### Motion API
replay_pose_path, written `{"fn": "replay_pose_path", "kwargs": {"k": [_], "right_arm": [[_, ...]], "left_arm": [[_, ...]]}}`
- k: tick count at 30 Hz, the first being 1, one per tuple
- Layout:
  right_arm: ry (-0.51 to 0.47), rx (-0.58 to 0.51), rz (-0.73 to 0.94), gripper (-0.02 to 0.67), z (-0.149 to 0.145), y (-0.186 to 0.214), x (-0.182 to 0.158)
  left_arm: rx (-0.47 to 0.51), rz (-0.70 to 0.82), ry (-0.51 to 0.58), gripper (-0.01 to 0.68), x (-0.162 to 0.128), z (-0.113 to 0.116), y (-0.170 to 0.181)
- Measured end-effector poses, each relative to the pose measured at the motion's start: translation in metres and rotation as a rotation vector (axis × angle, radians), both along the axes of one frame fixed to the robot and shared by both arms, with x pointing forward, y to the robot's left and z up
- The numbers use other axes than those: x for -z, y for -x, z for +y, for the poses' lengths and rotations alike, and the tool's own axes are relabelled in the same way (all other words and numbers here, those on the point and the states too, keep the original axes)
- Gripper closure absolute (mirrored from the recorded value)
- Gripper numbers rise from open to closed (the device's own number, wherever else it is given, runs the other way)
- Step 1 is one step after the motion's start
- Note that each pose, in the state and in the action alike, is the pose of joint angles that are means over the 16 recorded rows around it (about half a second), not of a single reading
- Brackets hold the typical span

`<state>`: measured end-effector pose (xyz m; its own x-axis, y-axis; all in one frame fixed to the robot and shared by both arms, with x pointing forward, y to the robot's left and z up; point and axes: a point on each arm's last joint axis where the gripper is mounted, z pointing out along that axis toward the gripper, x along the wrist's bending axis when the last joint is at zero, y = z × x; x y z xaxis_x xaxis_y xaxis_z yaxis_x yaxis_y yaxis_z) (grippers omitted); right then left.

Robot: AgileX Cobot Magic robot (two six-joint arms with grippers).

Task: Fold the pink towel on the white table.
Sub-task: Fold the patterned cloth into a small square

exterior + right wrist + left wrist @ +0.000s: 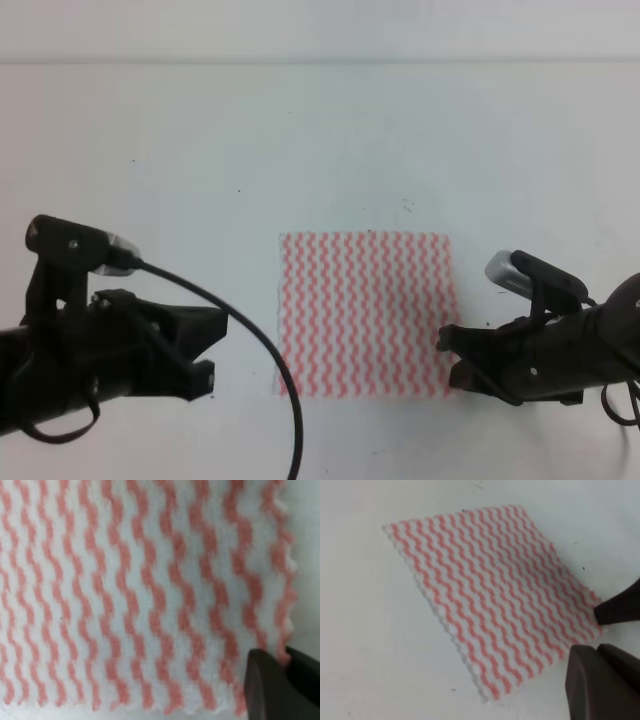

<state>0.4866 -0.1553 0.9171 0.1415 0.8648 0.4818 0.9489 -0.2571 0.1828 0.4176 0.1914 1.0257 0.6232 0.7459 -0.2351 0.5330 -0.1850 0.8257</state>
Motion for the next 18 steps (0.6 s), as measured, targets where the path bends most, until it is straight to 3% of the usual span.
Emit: {"fn": "replay_pose_path", "kwargs": {"k": [18], "right_arm": [[-0.055, -0.027, -0.09, 0.651, 0.013, -0.024, -0.028]], "left_arm": [[0.286, -0.224, -0.229, 0.673, 0.023, -0.012, -0.014]]}}
